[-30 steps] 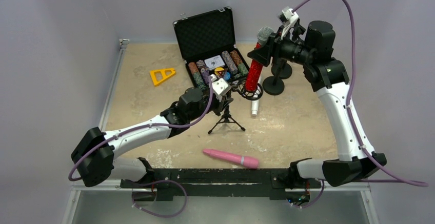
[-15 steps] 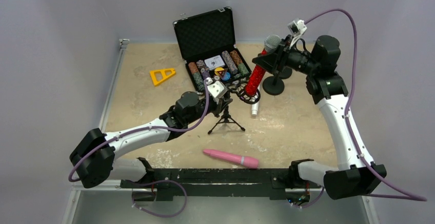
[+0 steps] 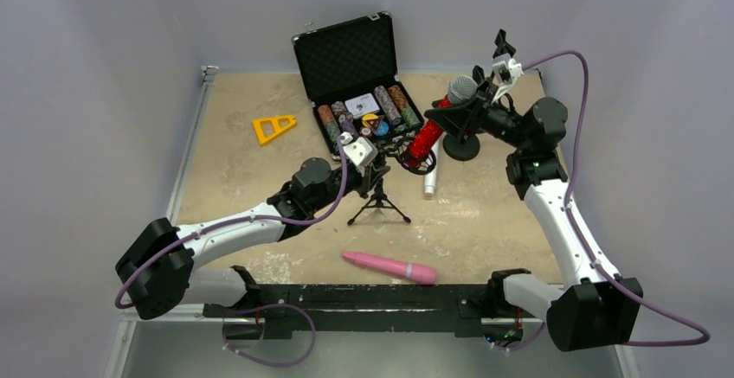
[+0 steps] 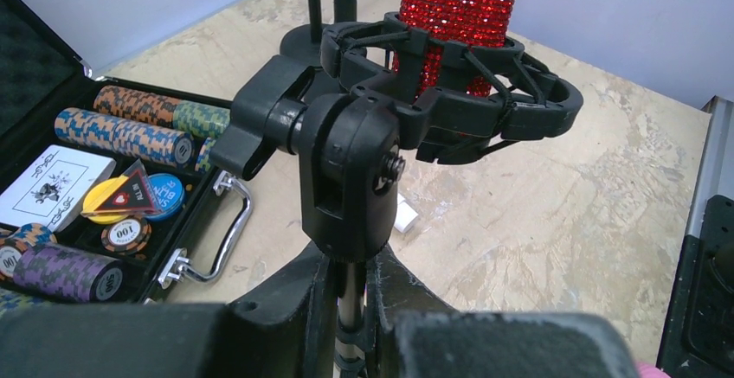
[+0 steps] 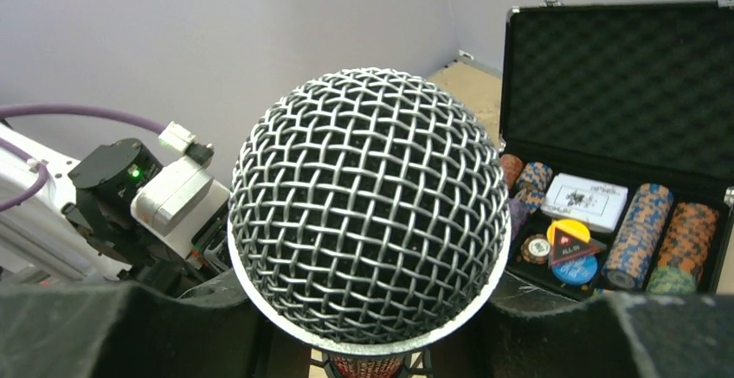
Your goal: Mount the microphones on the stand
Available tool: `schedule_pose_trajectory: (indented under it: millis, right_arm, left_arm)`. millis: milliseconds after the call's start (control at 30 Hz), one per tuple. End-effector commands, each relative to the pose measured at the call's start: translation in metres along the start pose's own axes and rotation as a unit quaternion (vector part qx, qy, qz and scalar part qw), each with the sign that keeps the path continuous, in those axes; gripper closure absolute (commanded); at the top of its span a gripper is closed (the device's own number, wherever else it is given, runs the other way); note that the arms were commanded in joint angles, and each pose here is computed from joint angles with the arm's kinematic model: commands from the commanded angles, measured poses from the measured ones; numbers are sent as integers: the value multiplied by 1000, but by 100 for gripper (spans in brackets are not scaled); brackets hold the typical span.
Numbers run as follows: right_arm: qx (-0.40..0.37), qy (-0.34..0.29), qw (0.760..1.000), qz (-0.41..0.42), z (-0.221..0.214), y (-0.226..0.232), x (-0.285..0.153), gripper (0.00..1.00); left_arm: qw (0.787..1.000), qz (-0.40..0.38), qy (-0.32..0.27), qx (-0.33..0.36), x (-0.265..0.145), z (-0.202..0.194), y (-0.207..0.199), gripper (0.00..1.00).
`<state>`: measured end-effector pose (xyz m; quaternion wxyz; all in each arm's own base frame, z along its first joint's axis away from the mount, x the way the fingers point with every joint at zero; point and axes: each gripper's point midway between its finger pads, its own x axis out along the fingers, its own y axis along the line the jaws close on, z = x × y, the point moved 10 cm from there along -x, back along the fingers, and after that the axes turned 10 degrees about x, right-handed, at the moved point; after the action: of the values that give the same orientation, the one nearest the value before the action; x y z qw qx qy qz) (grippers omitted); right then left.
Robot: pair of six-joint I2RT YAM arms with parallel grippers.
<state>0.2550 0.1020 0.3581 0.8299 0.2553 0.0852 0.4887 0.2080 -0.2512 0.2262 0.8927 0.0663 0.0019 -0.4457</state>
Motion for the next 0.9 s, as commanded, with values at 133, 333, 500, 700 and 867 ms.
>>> schedule_pose_trajectory:
  millis: [133, 333, 500, 700, 867]
  right_arm:
    - [-46, 34, 996, 68, -44, -12, -4, 100]
    - [-69, 70, 990, 98, -74, -20, -2, 100]
    - [-35, 94, 991, 86, -74, -23, 0, 99]
    - [-32, 125, 989, 69, -65, -18, 0, 56]
    - [-47, 120, 990, 54, -29, 0, -6, 17]
  left_arm:
    - [998, 2, 24, -55, -1, -16, -4, 100]
    - [998, 0, 24, -59, -1, -18, -4, 100]
    - [998, -3, 24, -58, -1, -18, -5, 100]
    - [998, -15, 24, -52, 0, -16, -6, 100]
    - [998, -32, 23, -39, 0, -10, -6, 100]
